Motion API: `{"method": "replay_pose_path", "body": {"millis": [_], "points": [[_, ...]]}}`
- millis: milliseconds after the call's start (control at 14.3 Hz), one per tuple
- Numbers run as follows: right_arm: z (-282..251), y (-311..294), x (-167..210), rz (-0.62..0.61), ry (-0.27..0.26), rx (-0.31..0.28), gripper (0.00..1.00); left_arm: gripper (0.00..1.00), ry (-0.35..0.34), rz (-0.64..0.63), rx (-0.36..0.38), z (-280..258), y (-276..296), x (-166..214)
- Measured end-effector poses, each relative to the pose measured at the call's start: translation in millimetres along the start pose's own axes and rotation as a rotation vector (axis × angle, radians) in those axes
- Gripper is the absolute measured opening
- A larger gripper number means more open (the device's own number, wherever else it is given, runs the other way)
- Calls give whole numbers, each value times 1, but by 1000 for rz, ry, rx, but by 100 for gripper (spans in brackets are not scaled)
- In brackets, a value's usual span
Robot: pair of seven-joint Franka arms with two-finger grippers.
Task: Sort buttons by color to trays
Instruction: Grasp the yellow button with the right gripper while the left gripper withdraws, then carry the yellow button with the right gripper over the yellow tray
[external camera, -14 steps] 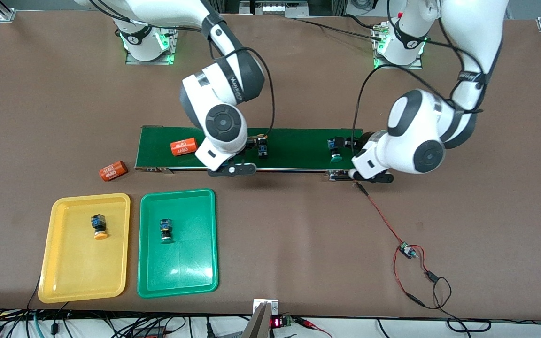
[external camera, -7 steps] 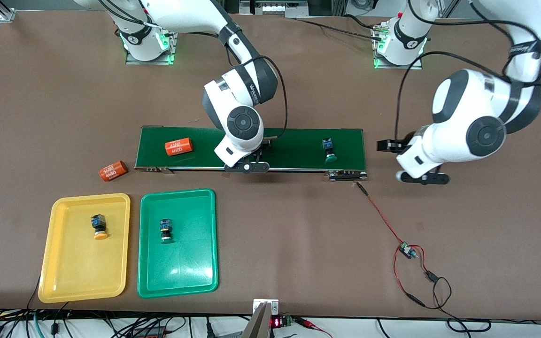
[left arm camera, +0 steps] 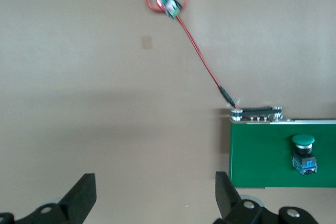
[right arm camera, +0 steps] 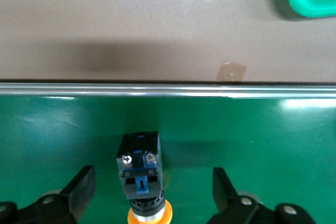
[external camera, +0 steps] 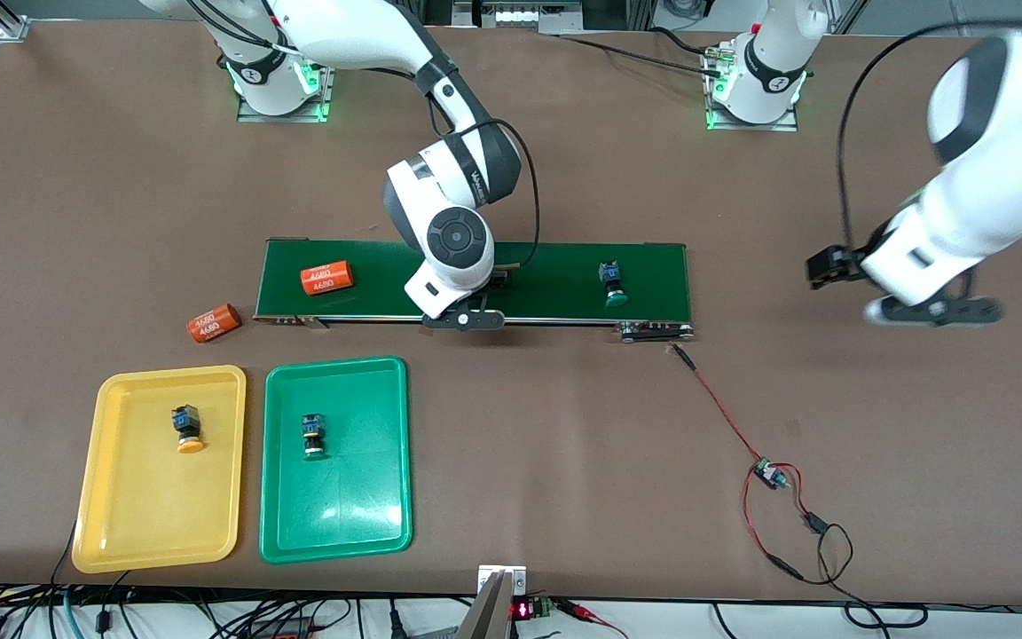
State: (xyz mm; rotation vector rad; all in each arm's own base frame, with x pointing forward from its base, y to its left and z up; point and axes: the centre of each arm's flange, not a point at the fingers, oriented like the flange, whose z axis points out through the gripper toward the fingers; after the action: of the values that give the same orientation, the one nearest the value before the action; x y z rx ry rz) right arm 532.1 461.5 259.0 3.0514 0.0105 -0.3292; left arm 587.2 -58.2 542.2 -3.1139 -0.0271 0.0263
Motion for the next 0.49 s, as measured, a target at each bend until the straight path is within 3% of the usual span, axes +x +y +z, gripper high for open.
{"method": "replay_pose_path", "body": {"millis": [70, 280, 490], "points": [[4, -1, 0, 0, -3, -4, 97, 100, 21, -10, 0, -13, -7, -5], [12, -2, 0, 6, -15, 4, 62, 100, 35, -28, 2, -25, -20, -11], [12, -4, 0, 17, -25, 28, 33, 100, 34, -26, 3, -30, -29, -16]]}}
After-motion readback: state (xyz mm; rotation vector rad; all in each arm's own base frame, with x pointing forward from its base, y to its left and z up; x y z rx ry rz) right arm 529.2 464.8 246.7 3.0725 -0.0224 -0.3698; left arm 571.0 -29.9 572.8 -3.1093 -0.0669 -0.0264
